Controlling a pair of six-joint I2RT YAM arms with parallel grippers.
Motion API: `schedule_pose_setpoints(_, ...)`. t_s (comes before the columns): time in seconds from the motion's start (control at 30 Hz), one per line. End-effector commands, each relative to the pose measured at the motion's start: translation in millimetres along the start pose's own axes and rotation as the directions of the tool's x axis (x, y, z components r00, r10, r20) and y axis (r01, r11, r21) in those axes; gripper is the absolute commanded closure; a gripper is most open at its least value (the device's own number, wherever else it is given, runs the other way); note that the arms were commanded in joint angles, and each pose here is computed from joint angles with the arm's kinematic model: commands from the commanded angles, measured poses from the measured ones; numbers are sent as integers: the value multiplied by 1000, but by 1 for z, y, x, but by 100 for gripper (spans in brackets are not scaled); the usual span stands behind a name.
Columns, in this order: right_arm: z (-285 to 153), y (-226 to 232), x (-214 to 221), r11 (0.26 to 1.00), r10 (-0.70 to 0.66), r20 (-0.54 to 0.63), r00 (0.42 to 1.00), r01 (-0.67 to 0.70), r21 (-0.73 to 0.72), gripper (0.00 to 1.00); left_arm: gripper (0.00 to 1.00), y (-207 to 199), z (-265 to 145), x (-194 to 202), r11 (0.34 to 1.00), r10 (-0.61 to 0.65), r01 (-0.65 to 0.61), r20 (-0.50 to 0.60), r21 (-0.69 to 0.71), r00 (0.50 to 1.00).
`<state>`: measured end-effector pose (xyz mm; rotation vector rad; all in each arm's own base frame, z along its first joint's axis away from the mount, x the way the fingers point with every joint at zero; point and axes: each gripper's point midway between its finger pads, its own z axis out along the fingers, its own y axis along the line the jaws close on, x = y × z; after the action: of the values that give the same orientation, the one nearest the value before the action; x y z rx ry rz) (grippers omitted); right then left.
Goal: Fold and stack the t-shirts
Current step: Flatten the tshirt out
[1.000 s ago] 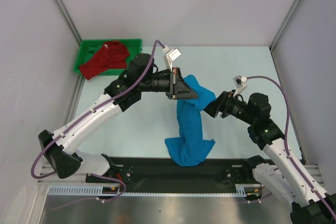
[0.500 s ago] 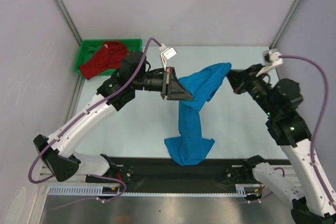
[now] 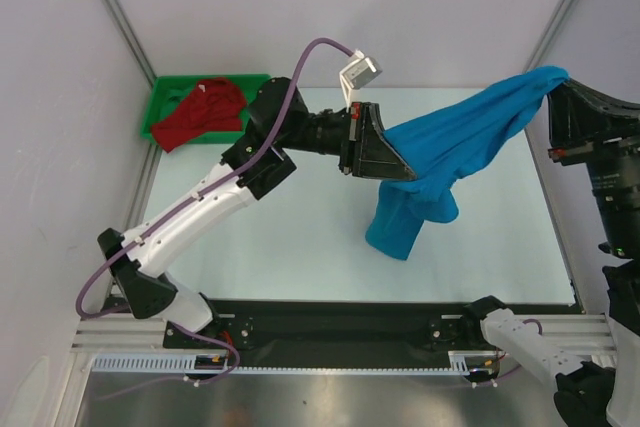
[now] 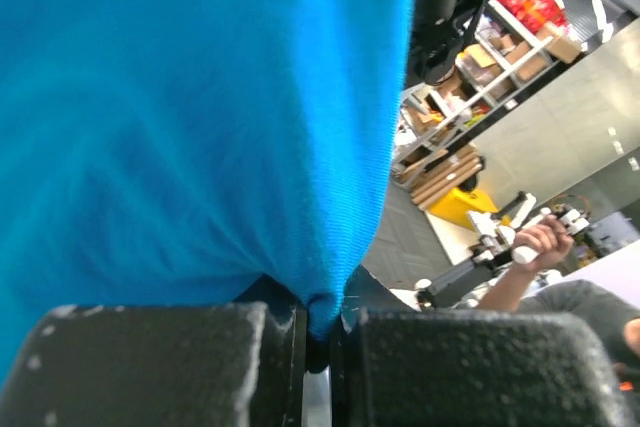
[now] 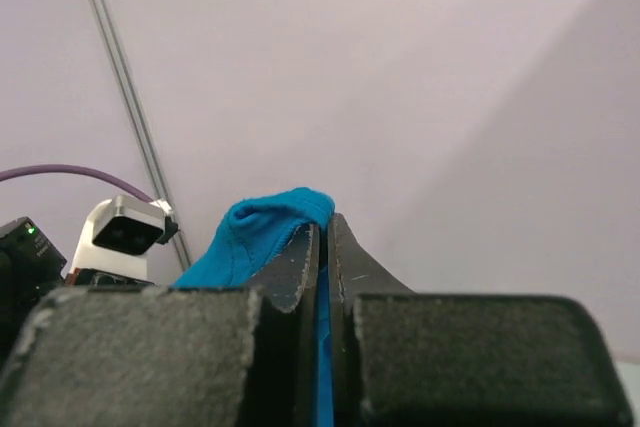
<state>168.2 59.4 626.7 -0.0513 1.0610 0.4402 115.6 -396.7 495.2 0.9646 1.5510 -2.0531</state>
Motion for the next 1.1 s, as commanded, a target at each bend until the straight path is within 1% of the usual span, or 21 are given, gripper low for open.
schedule_pose_setpoints(0.0, -8, -18, -70, 991, -85, 185, 979, 63, 121, 100, 100, -3, -4, 11, 998, -59, 61, -58, 31, 997)
schedule_pose_setpoints(0.13, 11, -4, -54, 992, -125, 141, 982, 121, 38, 100, 100, 40, -18, 31, 983, -173, 170, -45, -65, 984)
schedule_pose_setpoints(0.23, 50, 11, 16, 991, -109, -22, 994, 107, -76, 100, 100, 81, -45, 49, 954, -240, 238, 11, -182, 971)
schedule_pose_setpoints(0.27, 60, 22, 37, 984, -107, -56, 993, 97, -152, 100, 100, 105, -57, 69, 923, -296, 292, 19, -251, 955)
schedule_pose_setpoints(0.33, 85, 30, 97, 978, -62, -169, 984, 26, -208, 100, 100, 133, -91, 74, 869, -314, 338, 125, -362, 941)
schedule_pose_setpoints(0.37, 93, 40, 135, 963, -25, -228, 973, -37, -265, 100, 99, 163, -112, 104, 792, -386, 417, 164, -446, 908)
schedule_pose_setpoints(0.4, 99, 45, 162, 954, 1, -276, 961, -84, -288, 100, 96, 187, -142, 104, 727, -371, 455, 264, -514, 891)
schedule_pose_setpoints(0.47, 117, 62, 227, 919, 64, -381, 922, -203, -337, 100, 86, 211, -188, 141, 607, -371, 514, 356, -606, 858)
schedule_pose_setpoints(0.5, 116, 67, 271, 909, 78, -457, 886, -251, -333, 100, 81, 223, -221, 142, 539, -336, 555, 442, -633, 831)
schedule_pose_setpoints(0.57, 122, 82, 342, 889, 93, -564, 820, -324, -325, 97, 74, 234, -261, 171, 428, -308, 603, 519, -673, 797)
schedule_pose_setpoints(0.63, 117, 109, 383, 865, 99, -645, 758, -386, -321, 89, 50, 244, -309, 178, 306, -231, 655, 614, -690, 755)
schedule_pose_setpoints(0.67, 108, 106, 437, 893, 85, -738, 670, -380, -242, 82, 40, 243, -329, 188, 239, -208, 670, 637, -703, 742)
schedule_pose_setpoints(0.7, 111, 115, 445, 896, 80, -756, 649, -379, -230, 75, 34, 242, -335, 189, 229, -190, 662, 634, -714, 750)
schedule_pose_setpoints(0.73, 98, 111, 470, 910, 76, -817, 572, -375, -177, 70, 28, 242, -341, 191, 203, -176, 650, 626, -733, 760)
schedule_pose_setpoints(0.77, 92, 107, 492, 920, 80, -846, 528, -366, -141, 61, 23, 239, -343, 185, 207, -157, 613, 593, -762, 790)
schedule_pose_setpoints(0.83, 84, 94, 508, 934, 103, -875, 473, -348, -78, 45, 21, 237, -343, 181, 211, -150, 592, 572, -778, 806)
schedule_pose_setpoints(0.87, 69, 87, 518, 941, 105, -907, 407, -335, -42, 37, 20, 237, -340, 176, 229, -149, 564, 544, -793, 826)
schedule_pose_setpoints(0.93, 42, 64, 531, 969, 94, -940, 328, -248, 10, 30, 16, 235, -335, 166, 247, -129, 517, 501, -820, 856)
schedule_pose_setpoints(1.0, 23, 52, 523, 981, 79, -947, 313, -192, 19, 25, 12, 242, -324, 163, 230, -133, 452, 433, -862, 892)
schedule_pose_setpoints(1.03, 2, 39, 525, 987, 100, -961, 259, -147, 63, 24, 12, 245, -320, 163, 210, -141, 423, 401, -881, 905)
schedule_pose_setpoints(1.07, -22, 18, 534, 992, 126, -968, 219, -56, 116, 24, 12, 244, -302, 153, 229, -123, 345, 324, -910, 938)
